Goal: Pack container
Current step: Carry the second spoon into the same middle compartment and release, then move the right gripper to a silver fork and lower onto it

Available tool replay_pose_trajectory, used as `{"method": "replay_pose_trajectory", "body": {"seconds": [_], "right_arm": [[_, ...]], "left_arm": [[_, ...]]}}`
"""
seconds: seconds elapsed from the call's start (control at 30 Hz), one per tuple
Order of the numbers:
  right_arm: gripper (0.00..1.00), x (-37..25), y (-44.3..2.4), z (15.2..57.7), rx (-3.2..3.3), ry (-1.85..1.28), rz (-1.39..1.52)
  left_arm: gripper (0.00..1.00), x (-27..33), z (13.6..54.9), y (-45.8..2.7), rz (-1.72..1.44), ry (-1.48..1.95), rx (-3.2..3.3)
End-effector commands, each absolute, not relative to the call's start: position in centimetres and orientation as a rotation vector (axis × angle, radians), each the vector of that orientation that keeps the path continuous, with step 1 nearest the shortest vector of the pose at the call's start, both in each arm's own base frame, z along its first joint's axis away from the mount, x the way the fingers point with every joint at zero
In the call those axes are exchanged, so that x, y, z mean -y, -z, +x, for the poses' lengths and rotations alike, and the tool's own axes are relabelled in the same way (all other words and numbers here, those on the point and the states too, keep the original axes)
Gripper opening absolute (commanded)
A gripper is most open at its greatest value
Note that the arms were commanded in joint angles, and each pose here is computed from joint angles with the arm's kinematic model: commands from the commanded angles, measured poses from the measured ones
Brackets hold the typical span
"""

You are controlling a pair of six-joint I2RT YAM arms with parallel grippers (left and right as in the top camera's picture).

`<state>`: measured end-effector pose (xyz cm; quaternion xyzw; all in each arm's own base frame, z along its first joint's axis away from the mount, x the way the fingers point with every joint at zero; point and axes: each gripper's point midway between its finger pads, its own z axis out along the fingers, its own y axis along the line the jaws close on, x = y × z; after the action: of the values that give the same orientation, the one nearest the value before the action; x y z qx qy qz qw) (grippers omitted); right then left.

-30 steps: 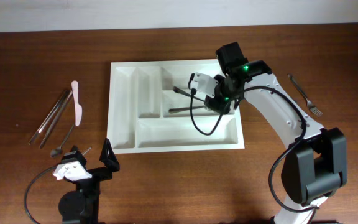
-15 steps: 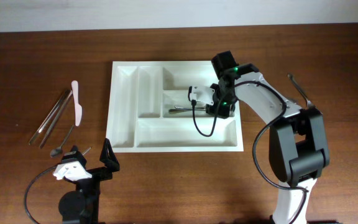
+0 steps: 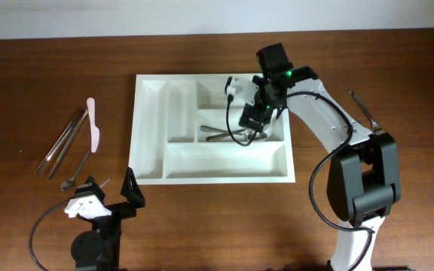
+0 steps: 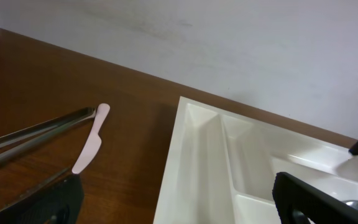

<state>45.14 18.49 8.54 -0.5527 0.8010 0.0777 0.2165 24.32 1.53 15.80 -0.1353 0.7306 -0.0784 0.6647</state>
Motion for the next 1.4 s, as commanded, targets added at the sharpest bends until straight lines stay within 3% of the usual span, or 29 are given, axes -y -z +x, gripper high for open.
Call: {"method": "replay_pose_trajectory", "body": {"seconds": [0.0, 0.1, 0.2, 0.4, 0.57, 0.8, 0.87, 0.9, 0.93, 1.03, 1.17, 1.37], "right_arm": [[0.99, -17.2, -14.1, 48.9, -2.351, -0.248, -1.105], [0.99, -14.3, -17.9, 49.8, -2.464, -0.292, -0.805], [0.99, -11.1, -18.8, 49.2, -2.557, -0.314, -0.656], [0.99, -3.3, -17.8, 48.1, -2.696, -0.297, -0.408], [0.84, 3.5, -17.2, 47.8, -2.751, -0.33, 0.124], [0.85, 10.6, -12.9, 44.0, -2.799, -0.079, 0.869], [0.86, 10.6, -11.9, 43.4, -2.792, -0.062, 0.98], [0.95, 9.5, -11.7, 43.9, -2.792, -0.153, 0.964], [0.99, 7.9, -11.8, 44.2, -2.796, -0.277, 0.947], [0.99, 5.4, -12.4, 44.7, -2.793, -0.482, 0.917], [1.0, 4.8, -12.9, 46.6, -2.727, -0.525, 0.867], [0.94, 6.7, -11.9, 46.0, -2.421, -0.271, 1.646]], "left_arm": [[0.99, -1.4, 24.3, -15.6, -0.284, 0.17, -1.653], [0.99, -1.4, 24.3, -15.6, -0.284, 0.17, -1.653], [0.99, -1.4, 24.3, -15.6, -0.284, 0.17, -1.653], [0.99, -1.4, 24.3, -15.6, -0.284, 0.17, -1.653], [0.99, -1.4, 24.3, -15.6, -0.284, 0.17, -1.653], [0.99, -1.4, 24.3, -15.6, -0.284, 0.17, -1.653], [0.99, -1.4, 24.3, -15.6, -0.284, 0.17, -1.653], [0.99, -1.4, 24.3, -15.6, -0.284, 0.17, -1.653], [0.99, -1.4, 24.3, -15.6, -0.284, 0.17, -1.653], [0.99, -1.4, 24.3, -15.6, -0.284, 0.17, -1.653], [0.99, -1.4, 24.3, -15.6, -0.284, 0.17, -1.653], [0.99, -1.4, 24.3, -15.6, -0.284, 0.17, -1.653]]}}
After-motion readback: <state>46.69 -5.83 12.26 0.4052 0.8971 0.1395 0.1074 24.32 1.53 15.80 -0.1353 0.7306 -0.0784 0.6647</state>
